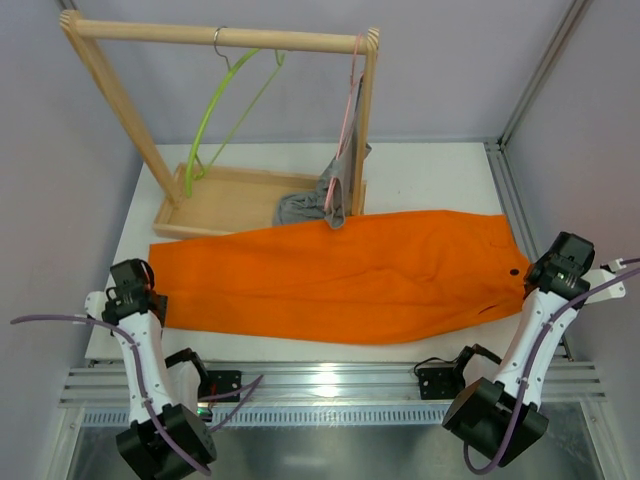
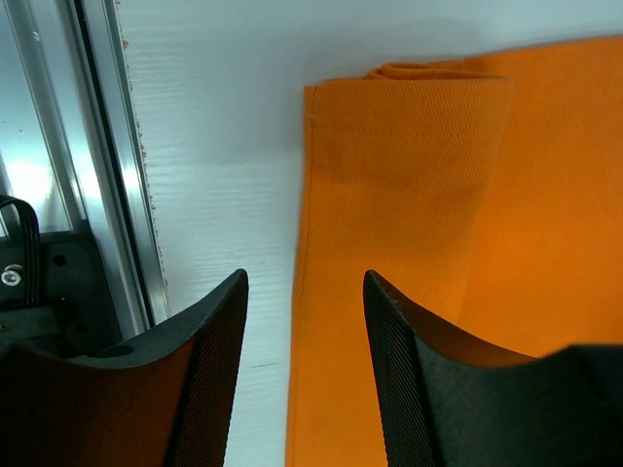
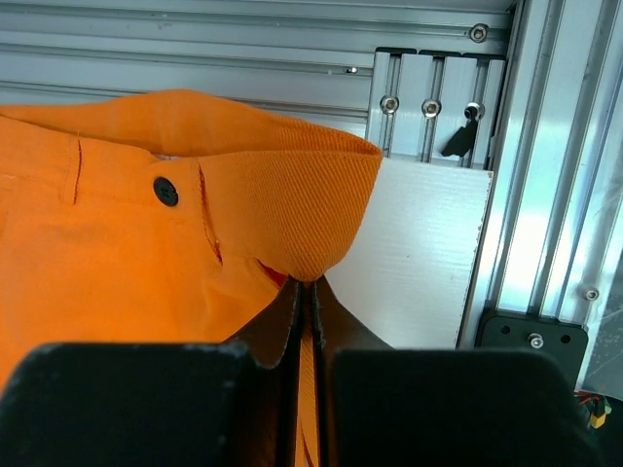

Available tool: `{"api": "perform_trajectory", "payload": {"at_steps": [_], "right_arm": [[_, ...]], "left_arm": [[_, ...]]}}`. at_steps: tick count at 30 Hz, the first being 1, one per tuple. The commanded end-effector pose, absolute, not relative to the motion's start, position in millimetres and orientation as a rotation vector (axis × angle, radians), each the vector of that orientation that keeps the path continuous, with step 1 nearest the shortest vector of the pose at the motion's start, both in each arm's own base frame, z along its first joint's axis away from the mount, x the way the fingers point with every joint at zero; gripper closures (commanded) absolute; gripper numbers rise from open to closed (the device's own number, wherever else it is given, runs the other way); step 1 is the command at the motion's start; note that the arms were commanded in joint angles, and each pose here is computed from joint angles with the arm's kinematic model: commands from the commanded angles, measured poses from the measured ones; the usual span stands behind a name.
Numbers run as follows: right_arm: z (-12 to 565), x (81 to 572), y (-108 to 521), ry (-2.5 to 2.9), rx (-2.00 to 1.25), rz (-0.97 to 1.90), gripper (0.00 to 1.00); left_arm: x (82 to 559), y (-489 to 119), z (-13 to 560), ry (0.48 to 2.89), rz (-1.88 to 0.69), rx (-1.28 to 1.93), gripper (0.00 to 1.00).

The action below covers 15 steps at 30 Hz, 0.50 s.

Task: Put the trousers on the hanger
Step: Fold the trousers

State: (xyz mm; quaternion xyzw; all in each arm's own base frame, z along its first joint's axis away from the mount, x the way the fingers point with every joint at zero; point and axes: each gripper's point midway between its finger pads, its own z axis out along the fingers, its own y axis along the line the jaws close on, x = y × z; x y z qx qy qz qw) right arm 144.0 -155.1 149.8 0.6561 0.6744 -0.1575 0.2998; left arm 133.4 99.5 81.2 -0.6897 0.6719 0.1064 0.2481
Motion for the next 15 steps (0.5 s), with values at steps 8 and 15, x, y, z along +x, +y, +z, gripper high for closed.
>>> {"api": "perform_trajectory", "payload": {"at_steps": [8, 15], "right_arm": [[149.6, 157.5, -168.4, 1.757, 1.735, -0.423, 0.96], [139.1, 159.8, -171.3, 1.772, 1.739, -0.434, 0.96]], "left_arm": [[138.7, 116.1, 50.2, 1.714, 0.37, -1.977, 0.46], [142.7, 116.3, 25.0, 1.757, 0.378, -1.981, 0.46]]}}
